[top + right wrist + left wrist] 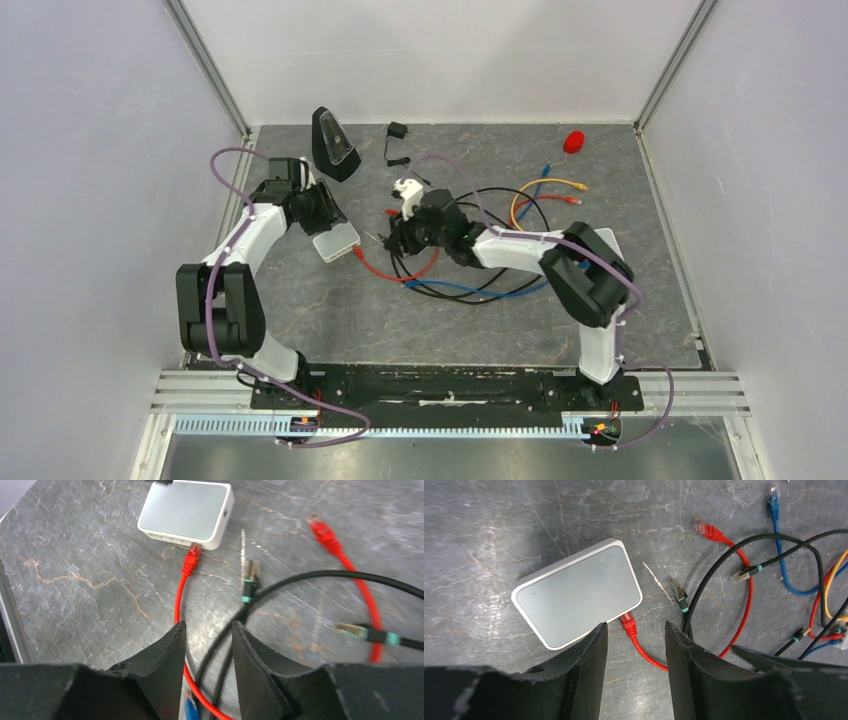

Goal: Insert the plug into the switch port
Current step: Pick up the connector from the center of the board.

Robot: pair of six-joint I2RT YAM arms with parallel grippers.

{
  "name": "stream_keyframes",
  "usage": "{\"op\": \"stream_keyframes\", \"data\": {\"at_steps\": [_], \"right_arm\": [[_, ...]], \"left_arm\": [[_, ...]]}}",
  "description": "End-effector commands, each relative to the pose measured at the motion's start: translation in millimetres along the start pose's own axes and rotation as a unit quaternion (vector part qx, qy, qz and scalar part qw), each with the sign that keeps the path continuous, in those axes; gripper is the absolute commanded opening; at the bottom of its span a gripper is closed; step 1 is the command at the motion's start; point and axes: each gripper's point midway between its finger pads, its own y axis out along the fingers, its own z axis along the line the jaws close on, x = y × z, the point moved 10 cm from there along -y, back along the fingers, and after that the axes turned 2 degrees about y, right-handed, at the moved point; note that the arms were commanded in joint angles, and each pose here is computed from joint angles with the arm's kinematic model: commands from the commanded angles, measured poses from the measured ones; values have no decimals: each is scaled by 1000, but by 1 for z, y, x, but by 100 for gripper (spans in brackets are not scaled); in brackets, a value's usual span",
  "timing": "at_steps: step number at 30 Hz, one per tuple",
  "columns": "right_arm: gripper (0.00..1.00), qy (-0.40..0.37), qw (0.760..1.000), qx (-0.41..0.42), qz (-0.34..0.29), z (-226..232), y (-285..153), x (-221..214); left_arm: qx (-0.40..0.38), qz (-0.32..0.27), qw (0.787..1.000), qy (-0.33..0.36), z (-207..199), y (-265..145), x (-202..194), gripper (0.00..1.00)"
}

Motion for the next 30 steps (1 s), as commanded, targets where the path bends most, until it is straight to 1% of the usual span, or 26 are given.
{"op": "stream_keyframes", "data": {"at_steps": [1,3,11,15,21,24,25,27,28,30], "right_arm": [[41,-7,1000,19,-15,19,33,18],[42,-12,1000,11,1,19,46,13],[44,-54,997,-43,29,5,76,9],[46,-82,993,-60,56,-3,82,-1],[46,-133,983,-89,85,-12,79,-13],[45,-155,978,-92,104,-9,77,-22],[44,-169,974,-106,111,-10,75,-26],[43,-204,962,-131,123,-8,73,-34],[43,-213,959,-136,127,-7,74,-38],[39,-210,961,-124,131,-7,77,-43]], "left_arm": [[-4,-61,998,-9,-8,-28,14,52],[-8,-58,998,-4,-7,-32,10,51],[-9,-44,999,11,-1,-41,-9,51],[-18,-37,999,7,-3,-43,-13,52],[-17,-46,999,1,-4,-46,-10,52],[-23,-43,999,0,-5,-45,-11,51],[-29,-41,999,0,-5,-44,-13,52],[-61,-33,998,-8,-9,-41,-16,52],[-73,-35,996,-25,-4,-41,-13,52],[-85,-29,995,-32,-5,-40,-15,52]]}}
